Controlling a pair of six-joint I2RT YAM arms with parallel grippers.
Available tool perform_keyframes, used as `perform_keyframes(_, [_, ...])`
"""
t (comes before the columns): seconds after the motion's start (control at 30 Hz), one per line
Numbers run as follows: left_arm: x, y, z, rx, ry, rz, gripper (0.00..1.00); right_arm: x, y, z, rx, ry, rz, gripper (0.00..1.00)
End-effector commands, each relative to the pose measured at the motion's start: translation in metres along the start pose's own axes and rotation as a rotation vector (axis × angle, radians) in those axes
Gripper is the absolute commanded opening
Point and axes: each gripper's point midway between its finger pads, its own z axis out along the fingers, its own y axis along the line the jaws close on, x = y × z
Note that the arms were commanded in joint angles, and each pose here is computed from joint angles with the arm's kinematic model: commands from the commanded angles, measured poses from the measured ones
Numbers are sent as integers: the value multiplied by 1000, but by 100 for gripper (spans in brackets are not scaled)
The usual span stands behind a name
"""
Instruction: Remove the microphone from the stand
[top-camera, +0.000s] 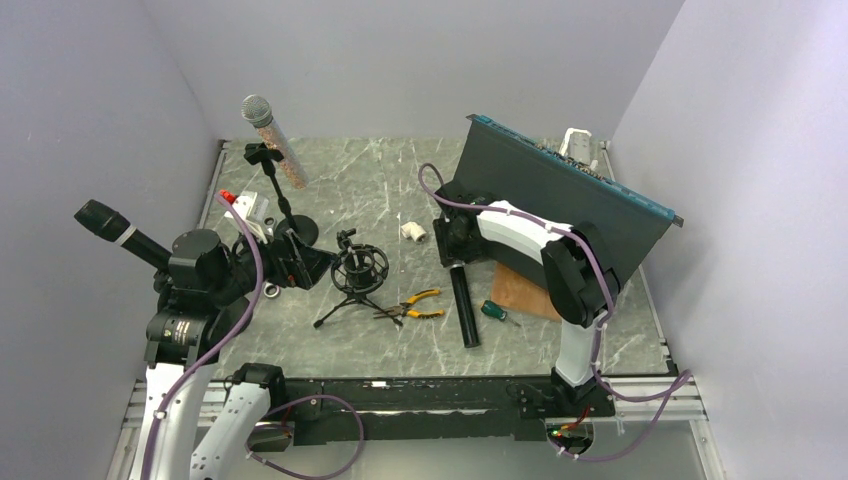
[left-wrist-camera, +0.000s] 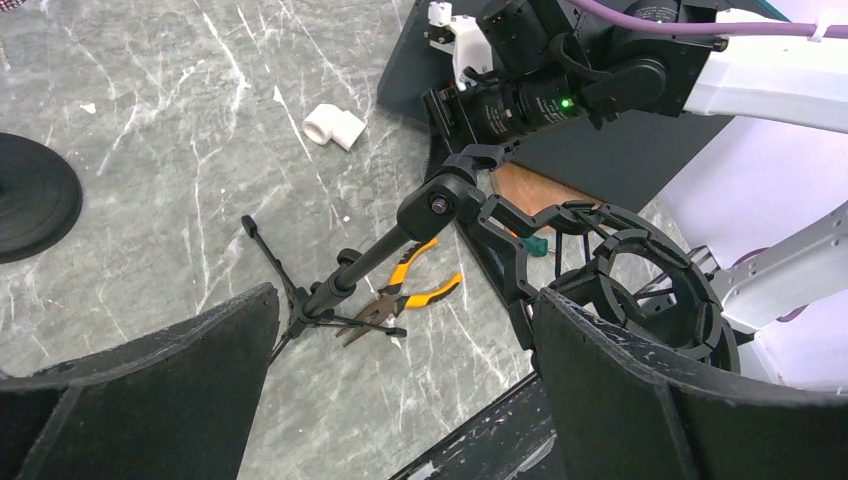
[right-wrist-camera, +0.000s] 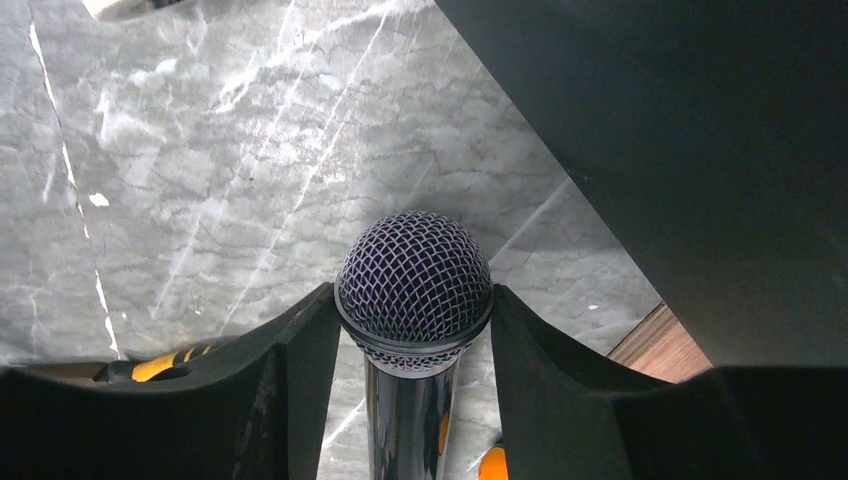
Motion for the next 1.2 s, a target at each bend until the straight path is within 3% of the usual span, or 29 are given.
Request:
perform_keyframes(0.0, [5,-2,0,13,13,1,99,-19,0,1,11,-80,27,44])
perform_keyframes(0.37, [-4,-9,-5,25,-3,9,99,-26,2,-14,0,-92,-2,80])
perform_keyframes(0.5, [-10,-20,-8,63,-2,2,99,-34,7,-41,-25,-137,-14,86])
perform_keyframes(0.63, [-15,-26,-10,85,-9,-2,99,-35,23,-78,-145,-184,-15,88])
perform_keyframes(0.97, [-27,-52,-7,219,-18,-45,98,-17,148,-170,-888,-152,12,86])
perform_keyframes(1.07, [-24,-51,-6,216,-5,-46,98,-11,179,-182,-1053,-96,-24,85])
perform_keyframes(1.17, [-17,-46,-6,190,4,-44,98,-7,196,-175,-1103,-43,-62,79])
